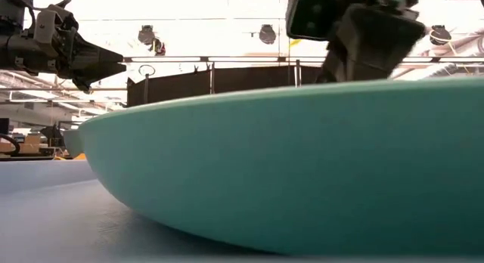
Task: Set up tray
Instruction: Put the green plate on the blue tray
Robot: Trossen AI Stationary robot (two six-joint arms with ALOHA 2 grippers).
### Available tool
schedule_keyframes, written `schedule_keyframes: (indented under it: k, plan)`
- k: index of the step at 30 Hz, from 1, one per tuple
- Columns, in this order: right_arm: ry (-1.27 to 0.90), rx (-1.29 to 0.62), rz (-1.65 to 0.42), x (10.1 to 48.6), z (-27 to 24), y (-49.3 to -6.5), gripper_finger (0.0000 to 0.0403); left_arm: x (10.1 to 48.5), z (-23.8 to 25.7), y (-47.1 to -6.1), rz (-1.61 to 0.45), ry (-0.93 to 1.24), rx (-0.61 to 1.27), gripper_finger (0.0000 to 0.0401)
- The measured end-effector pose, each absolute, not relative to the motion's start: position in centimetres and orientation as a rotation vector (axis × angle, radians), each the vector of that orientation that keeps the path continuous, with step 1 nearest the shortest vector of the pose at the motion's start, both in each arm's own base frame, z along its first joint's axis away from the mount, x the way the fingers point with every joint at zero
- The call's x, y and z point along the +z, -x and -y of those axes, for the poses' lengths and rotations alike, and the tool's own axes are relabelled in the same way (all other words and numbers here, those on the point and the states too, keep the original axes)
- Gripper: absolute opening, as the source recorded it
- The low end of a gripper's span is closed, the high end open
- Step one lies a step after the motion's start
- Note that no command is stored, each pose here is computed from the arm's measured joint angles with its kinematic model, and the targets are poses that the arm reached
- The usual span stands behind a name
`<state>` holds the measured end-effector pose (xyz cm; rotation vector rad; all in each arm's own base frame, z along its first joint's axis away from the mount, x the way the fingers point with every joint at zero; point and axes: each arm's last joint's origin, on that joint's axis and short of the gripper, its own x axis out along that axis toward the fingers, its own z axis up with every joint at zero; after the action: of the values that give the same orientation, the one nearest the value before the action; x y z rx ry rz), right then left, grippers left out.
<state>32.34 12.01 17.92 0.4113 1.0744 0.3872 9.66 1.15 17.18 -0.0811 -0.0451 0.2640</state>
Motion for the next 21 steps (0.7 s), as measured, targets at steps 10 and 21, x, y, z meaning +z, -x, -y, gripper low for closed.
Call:
schedule_keyframes:
  k: [10,21]
  plan:
    - [-0.366,0.308,-1.218,17.1,-14.3,-30.2,0.0,17.3,-1.1,-9.7,0.054,0.087,0.264,0.0186]
    - [-0.356,0.264,-1.236,17.0,-16.5,-29.0,0.0,17.3,-1.1,-9.7,0.06,0.111,0.263,0.0186]
